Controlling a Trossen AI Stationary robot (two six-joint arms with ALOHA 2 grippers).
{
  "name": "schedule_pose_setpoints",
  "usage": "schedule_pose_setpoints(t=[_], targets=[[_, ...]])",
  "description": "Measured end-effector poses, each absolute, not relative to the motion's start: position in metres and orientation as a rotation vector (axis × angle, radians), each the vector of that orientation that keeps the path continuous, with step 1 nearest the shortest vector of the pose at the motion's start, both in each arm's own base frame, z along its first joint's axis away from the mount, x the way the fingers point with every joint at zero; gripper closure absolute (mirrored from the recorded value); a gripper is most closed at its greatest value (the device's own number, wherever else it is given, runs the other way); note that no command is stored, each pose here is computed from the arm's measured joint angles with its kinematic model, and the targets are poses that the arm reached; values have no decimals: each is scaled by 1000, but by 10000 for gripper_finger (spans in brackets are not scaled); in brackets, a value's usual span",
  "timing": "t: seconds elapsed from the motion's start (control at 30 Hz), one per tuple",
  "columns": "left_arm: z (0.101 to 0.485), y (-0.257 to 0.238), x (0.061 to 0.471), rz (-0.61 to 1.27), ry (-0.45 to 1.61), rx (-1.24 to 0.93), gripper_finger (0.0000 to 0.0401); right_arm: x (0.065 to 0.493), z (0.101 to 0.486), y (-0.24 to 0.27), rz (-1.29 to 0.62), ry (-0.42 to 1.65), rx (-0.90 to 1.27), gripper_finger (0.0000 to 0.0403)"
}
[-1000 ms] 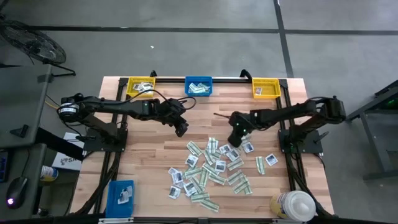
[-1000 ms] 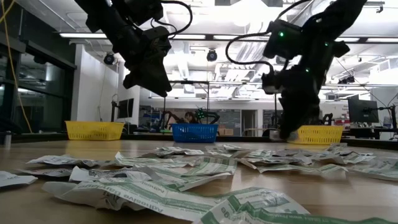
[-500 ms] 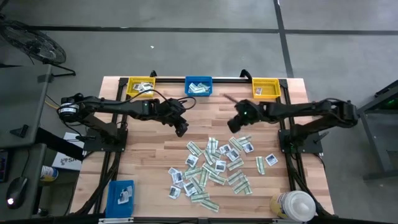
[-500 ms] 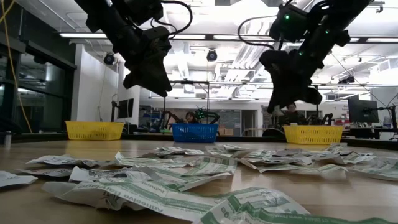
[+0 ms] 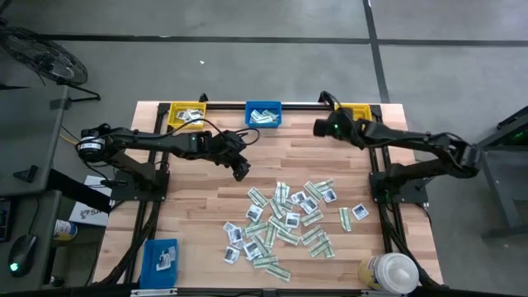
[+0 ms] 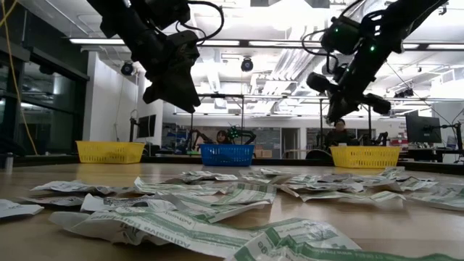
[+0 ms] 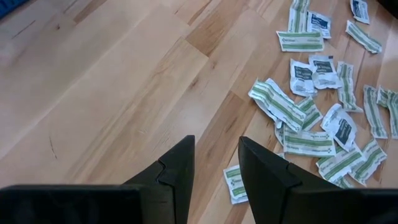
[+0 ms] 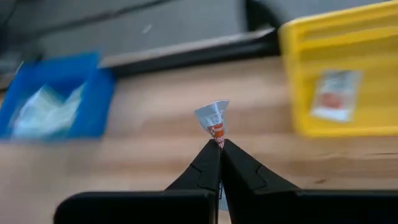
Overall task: Pick & Place First Aid Supplies
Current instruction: Put the orange ointment pack into the right yellow bin, then put the green bandage pack into the top blue bin
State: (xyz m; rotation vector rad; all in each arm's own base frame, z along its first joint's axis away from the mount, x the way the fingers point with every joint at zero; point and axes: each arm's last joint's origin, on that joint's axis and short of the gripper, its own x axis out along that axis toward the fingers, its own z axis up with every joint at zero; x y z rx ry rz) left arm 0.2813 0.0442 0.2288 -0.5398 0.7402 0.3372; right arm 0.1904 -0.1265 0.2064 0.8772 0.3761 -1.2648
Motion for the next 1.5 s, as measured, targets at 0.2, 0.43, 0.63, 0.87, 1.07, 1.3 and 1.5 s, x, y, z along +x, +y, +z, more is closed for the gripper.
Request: schedule_pose_setpoints(t=[0.2,0.43,0.63,0.87,1.07,1.3,1.5], targets=[[229,44,281,341,739,-550,277,175,205,-142,-1513,218,934,401],[229,44,281,348,738,-565,277,163,196,-160,-1695,77,1028,401],[229,44,281,353,736,-579,277,155,181,-176,-1820,18,1108,401],[229,44,281,360,734,-595,277,152,169,-191,-1843,-8,1177,397],[229,44,281,361,734,-598,277,151,164,-195,-1833,10,1221,370],[229,44,281,361,734,-598,277,151,164,-195,-1833,9,1223,312],[229,44,281,361,734,-598,277,162,169,-196,-1703,54,1158,279]])
